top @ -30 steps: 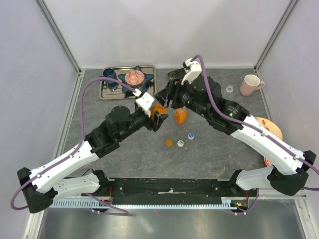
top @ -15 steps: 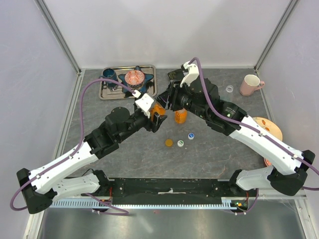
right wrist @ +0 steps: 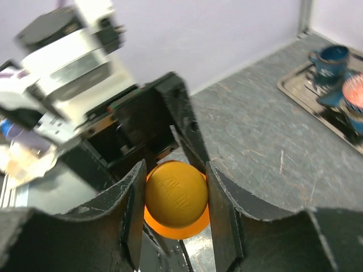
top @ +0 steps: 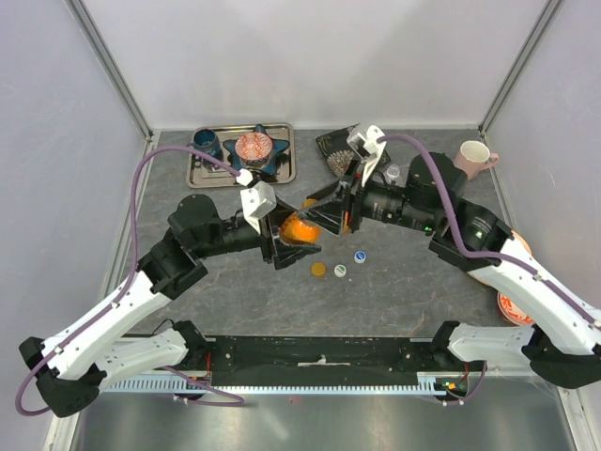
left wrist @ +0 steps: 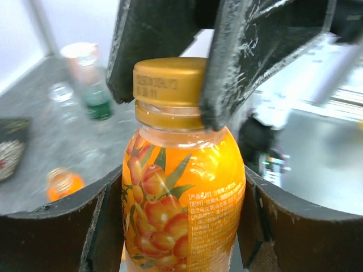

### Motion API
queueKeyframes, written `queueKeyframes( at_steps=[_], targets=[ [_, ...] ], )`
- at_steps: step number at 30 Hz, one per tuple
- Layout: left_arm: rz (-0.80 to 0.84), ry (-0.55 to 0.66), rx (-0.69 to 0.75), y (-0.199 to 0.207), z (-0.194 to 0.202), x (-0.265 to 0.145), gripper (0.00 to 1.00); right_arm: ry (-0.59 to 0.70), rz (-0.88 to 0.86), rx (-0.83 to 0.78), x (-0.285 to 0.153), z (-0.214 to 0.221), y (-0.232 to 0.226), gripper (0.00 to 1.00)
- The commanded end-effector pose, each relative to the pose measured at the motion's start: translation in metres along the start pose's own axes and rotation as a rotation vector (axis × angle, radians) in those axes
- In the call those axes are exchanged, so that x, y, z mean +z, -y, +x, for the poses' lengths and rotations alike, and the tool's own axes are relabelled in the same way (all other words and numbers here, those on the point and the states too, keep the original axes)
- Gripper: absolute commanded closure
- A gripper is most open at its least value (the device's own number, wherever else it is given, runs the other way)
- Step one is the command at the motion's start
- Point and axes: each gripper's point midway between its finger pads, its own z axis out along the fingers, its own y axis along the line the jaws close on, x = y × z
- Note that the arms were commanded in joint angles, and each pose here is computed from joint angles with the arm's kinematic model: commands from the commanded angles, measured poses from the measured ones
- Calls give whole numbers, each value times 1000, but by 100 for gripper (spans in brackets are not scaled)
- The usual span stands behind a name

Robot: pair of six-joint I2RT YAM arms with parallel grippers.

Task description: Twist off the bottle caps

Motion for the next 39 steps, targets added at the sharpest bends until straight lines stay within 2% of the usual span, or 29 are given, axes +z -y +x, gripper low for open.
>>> queueKeyframes(
  at_steps=[1,2,4,5,8,16,22,24,25,31,33,36,37,39],
  targets=[
    [520,51,-61,80,-40,-20,44,-14,-369,-156,-28,2,-64,100],
    [632,29,-71,93,-38,-30,44,-19,-407,-169,-31,9,-68,100],
    [698,-18,-149,95,-33,-33,44,-3,-492,-199,-49,10,-83,100],
    [756,-25,-143,100,-33,-39,45,-1,-516,-207,-51,14,-85,100],
    [807,-51,-178,101,-29,-42,46,20,-583,-229,-65,14,-97,100],
    [801,-94,-231,89,-11,-34,48,9,-755,-220,-82,22,-119,100],
    [722,-106,-288,66,2,-19,51,72,-687,-226,-79,10,-113,100],
    [678,-103,-297,56,5,-13,51,107,-625,-216,-75,-1,-108,100],
    [629,-109,-319,50,8,-8,51,154,-533,-209,-69,-12,-97,100],
    [463,-102,-274,28,17,3,50,335,-224,-156,-69,-59,-58,100],
    [384,-103,-254,18,21,3,50,399,-50,-123,-72,-72,-29,100],
    [145,-78,-206,-13,23,0,50,392,257,-50,-71,-61,30,100],
    [-38,-53,-189,-41,21,-3,50,331,352,-32,-68,-38,52,100],
    [-236,3,-160,-63,13,-24,50,287,499,11,-67,-11,84,100]
  ],
)
